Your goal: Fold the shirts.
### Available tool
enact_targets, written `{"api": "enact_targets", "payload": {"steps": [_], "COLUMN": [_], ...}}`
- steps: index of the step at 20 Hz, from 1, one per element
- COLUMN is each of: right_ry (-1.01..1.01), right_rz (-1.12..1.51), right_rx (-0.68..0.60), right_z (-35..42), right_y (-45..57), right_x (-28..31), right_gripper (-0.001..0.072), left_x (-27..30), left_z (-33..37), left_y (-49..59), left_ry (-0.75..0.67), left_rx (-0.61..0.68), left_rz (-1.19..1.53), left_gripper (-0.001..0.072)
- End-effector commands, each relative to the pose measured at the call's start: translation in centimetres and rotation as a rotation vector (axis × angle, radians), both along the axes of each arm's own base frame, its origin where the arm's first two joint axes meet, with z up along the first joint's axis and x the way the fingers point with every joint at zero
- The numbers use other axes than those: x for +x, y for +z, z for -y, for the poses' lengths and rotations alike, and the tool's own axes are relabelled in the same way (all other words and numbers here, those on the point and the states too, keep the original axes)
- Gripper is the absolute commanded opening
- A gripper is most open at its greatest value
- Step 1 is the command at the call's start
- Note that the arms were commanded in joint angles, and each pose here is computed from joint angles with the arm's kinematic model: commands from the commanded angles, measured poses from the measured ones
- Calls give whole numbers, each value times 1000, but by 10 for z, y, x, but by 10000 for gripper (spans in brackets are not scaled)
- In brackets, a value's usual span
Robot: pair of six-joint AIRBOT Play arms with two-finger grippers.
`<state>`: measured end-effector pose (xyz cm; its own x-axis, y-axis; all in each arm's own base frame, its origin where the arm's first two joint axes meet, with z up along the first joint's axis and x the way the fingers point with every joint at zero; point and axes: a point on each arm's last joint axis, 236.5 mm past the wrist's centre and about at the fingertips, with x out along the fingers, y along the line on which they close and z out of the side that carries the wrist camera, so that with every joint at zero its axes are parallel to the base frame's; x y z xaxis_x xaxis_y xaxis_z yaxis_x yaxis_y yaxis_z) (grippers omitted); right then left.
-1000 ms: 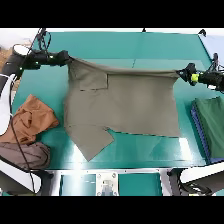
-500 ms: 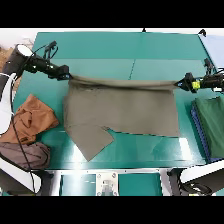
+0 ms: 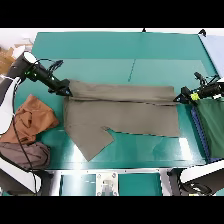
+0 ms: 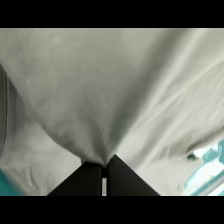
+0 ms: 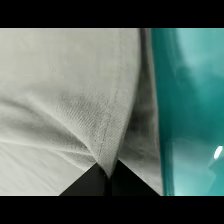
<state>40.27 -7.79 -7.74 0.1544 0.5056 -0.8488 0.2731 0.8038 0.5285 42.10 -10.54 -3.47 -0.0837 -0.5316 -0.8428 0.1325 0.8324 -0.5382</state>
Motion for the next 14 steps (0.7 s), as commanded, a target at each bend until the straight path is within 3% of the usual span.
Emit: {"api": "enact_targets", "payload": {"steps": [1, 4, 5, 7, 8, 9, 14], "right_ry": [10, 9, 3, -20, -36, -60, -128], "right_rz": [-43, -55, -58, -72, -81, -93, -168], "right_rx": [-19, -29, -27, -24, -22, -21, -147], "right_z": [3, 5, 5, 5, 5, 6, 36], "right_y": [-6, -8, -8, -8, -5, -1, 40], "right_x": [-10, -12, -12, -12, -12, -14, -60], "right_gripper": [14, 16, 62, 230, 252, 286, 288], "left_x": [-20, -21, -20, -29, -37, -46, -77], "left_z": [-4, -4, -3, -2, -1, -2, -4], "left_y": [-7, -8, -8, -5, -2, 1, 16], "left_ry": [-29, -28, -28, -42, -51, -44, -41], "left_rx": [18, 17, 16, 4, 1, 2, 13], "left_rz": [-78, -78, -78, -110, -148, -196, -216], "left_gripper": [26, 26, 27, 61, 365, 572, 570]}}
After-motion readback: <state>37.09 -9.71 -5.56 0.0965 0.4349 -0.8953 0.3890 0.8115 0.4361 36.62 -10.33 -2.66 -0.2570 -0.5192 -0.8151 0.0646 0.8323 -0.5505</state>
